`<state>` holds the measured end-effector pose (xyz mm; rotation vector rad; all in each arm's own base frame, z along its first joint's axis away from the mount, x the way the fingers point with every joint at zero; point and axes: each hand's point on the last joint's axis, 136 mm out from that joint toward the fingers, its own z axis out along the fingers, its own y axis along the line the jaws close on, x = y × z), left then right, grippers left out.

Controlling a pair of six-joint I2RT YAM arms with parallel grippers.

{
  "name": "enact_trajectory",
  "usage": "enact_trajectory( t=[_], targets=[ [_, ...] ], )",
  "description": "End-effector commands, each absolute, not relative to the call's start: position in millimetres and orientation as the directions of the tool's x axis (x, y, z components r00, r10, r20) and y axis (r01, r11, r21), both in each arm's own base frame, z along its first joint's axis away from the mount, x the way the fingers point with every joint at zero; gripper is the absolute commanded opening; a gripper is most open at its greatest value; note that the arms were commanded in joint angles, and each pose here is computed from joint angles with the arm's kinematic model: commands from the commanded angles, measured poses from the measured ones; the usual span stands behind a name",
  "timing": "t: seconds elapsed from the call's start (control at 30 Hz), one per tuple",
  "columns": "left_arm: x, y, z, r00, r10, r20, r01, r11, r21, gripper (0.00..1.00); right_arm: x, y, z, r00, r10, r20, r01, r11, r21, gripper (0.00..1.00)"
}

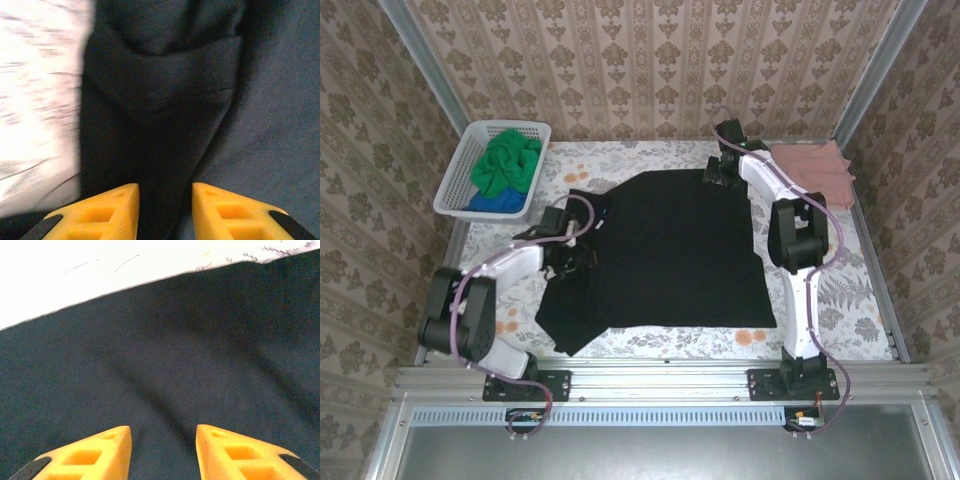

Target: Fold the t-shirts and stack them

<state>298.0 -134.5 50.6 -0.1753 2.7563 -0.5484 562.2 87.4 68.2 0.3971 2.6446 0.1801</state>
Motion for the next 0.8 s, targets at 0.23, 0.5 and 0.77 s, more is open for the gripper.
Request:
enact_trajectory(
  t=[0.23,0.5,0.77],
  targets=[
    [325,-102,89,-0.906,-0.198,-0.374,-0.081,0.949,-0.306,0.68,563,27,7,-0.857,0.463,-0.227,0.451,0.886,0.108,0.39],
    [434,-121,73,-0.92,-0.117,-0.375,-0.033,0.974,-0.222,0.7,571,-1,25,-0.834,0.494,-0.246,0.467,0.869,0.163,0.38],
    [502,-148,61,-0.924,-0.046,-0.38,0.044,0.974,-0.224,0.7,562,22,98,-0.822,0.423,-0.381,0.368,0.906,0.21,0.39]
  ],
)
